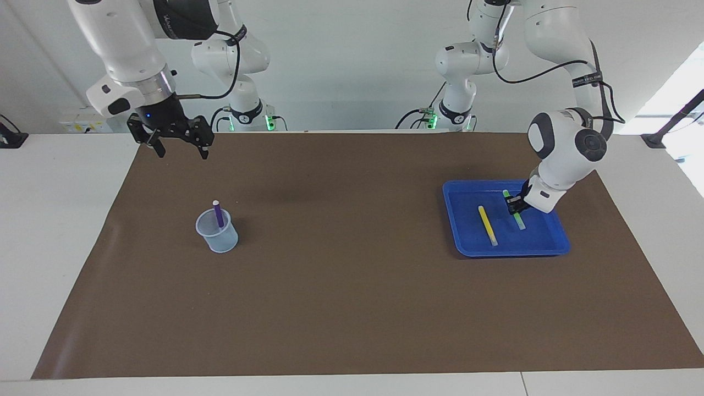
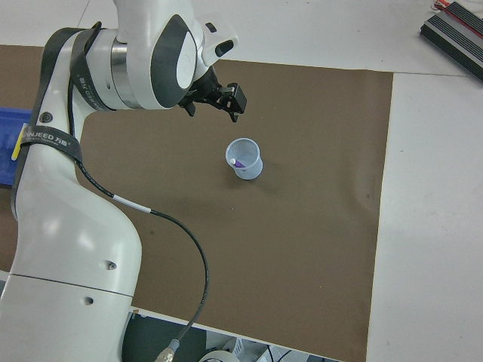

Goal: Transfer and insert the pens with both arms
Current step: 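Lift the green pen toward the right gripper with the left gripper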

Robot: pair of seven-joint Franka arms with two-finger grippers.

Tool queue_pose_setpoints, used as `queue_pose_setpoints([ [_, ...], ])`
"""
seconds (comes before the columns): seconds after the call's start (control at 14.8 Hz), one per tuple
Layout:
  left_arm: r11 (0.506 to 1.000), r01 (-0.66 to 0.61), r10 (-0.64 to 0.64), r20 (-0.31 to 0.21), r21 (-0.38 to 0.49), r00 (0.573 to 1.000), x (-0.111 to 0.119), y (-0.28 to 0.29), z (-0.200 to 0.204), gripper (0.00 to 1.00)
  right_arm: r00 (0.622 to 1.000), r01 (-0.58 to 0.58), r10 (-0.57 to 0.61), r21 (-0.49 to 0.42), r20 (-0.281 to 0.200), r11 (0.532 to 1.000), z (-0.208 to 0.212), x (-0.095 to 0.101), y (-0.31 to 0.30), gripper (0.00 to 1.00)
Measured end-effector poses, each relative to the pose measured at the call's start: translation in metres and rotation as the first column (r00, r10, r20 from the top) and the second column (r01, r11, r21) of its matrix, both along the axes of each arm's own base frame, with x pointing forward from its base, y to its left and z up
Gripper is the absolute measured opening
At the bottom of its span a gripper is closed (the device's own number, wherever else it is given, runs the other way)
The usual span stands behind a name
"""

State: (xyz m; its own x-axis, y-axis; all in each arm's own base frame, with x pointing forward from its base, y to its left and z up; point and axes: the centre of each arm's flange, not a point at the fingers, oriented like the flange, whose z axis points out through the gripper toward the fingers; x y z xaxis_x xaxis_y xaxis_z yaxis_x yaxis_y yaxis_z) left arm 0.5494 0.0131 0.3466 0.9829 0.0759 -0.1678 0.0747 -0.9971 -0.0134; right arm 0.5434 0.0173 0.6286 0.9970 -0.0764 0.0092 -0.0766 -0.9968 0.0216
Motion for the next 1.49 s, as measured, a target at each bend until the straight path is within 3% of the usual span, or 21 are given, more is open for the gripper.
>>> queue_pose_setpoints([
  [0.2,0.998,-0.055,0.054,-0.037,-0.028,0.998,0.008,-0.003,0.03,0.17,1.0,0.009,-0.009,0.0,-0.022,1.0,0.023,-0.005,-0.004,1.0],
  [0.41,0.977,-0.198,0.191,-0.086,-0.081,0.978,0.014,-0.019,0.065,0.17,0.999,0.01,-0.01,0.0,-0.038,1.0,0.03,-0.004,-0.004,1.0],
  [0.54,0.943,-0.317,0.303,-0.125,-0.106,0.945,0.017,-0.046,0.093,0.17,0.999,0.01,-0.01,-0.001,-0.052,1.0,0.027,-0.003,-0.004,1.0],
  [0.68,0.873,-0.469,0.447,-0.166,-0.135,0.879,0.017,-0.083,0.123,0.17,0.998,0.01,-0.01,-0.001,-0.063,1.0,0.024,-0.004,-0.004,1.0],
  [0.88,0.712,-0.681,0.636,-0.254,-0.169,0.729,0.004,-0.129,0.166,0.17,0.997,0.01,-0.01,-0.001,-0.081,1.0,0.017,-0.004,-0.004,1.0],
  [1.15,0.45,-0.884,0.777,-0.435,-0.123,0.456,-0.017,-0.178,0.21,0.17,0.996,0.008,-0.004,0.044,-0.086,0.999,0.016,-0.005,0.001,1.0],
  [1.35,0.322,-0.946,0.79,-0.542,-0.032,0.287,-0.033,-0.223,0.225,0.17,0.996,0.002,0.01,0.136,-0.086,0.991,0.018,-0.006,0.012,1.0],
  [1.49,0.254,-0.967,0.78,-0.592,0.002,0.203,-0.042,-0.25,0.229,0.17,0.996,-0.008,0.028,0.223,-0.086,0.975,0.02,-0.007,0.024,1.0],
])
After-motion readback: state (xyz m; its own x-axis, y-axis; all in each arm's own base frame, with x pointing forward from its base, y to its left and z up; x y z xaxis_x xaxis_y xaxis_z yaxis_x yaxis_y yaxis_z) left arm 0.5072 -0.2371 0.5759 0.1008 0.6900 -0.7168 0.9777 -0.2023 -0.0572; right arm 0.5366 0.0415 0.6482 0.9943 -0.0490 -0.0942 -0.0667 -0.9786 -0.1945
